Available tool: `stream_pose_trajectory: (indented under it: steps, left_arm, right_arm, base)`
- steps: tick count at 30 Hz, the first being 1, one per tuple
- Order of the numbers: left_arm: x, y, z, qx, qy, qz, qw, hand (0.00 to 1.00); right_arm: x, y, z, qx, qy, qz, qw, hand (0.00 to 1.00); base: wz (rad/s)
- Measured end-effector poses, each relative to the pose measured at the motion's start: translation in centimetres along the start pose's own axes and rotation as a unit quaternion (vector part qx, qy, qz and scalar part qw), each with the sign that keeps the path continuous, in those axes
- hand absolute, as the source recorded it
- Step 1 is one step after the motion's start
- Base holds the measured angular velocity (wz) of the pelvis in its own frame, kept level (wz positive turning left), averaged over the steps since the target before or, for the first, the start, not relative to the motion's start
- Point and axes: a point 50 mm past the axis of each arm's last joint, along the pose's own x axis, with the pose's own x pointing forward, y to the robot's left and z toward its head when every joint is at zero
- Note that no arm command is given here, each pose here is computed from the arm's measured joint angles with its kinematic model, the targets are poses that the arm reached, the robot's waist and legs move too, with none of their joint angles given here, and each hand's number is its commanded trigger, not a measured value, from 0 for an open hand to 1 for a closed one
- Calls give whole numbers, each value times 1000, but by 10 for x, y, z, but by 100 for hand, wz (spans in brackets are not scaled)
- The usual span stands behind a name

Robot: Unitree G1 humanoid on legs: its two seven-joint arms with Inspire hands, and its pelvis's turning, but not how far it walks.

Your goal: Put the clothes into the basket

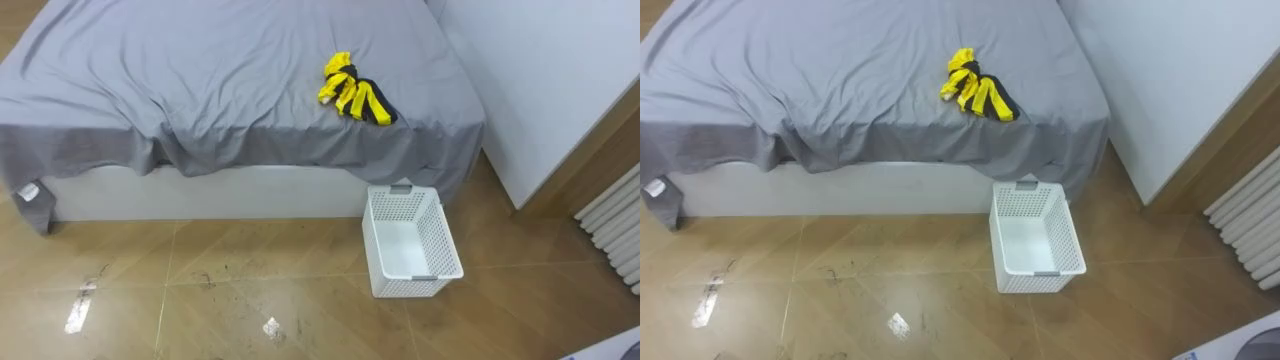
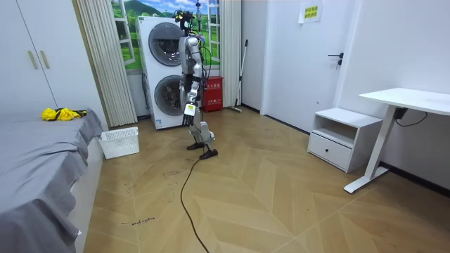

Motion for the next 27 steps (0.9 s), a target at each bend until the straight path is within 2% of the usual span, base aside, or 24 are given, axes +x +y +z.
stream_pose_trajectory:
  steps: [17,27]
  left_arm:
    - [-1,-1,-5,-7,8,-6,1000,0]
    - [-1,2,-7,-31,16,-1,999,0]
  right_arm:
    - [-1,-3,-5,31,7,3,999,0]
    - [0,-1,0,27,-2,12,1000,0]
  base:
    - [0]
    - [1]
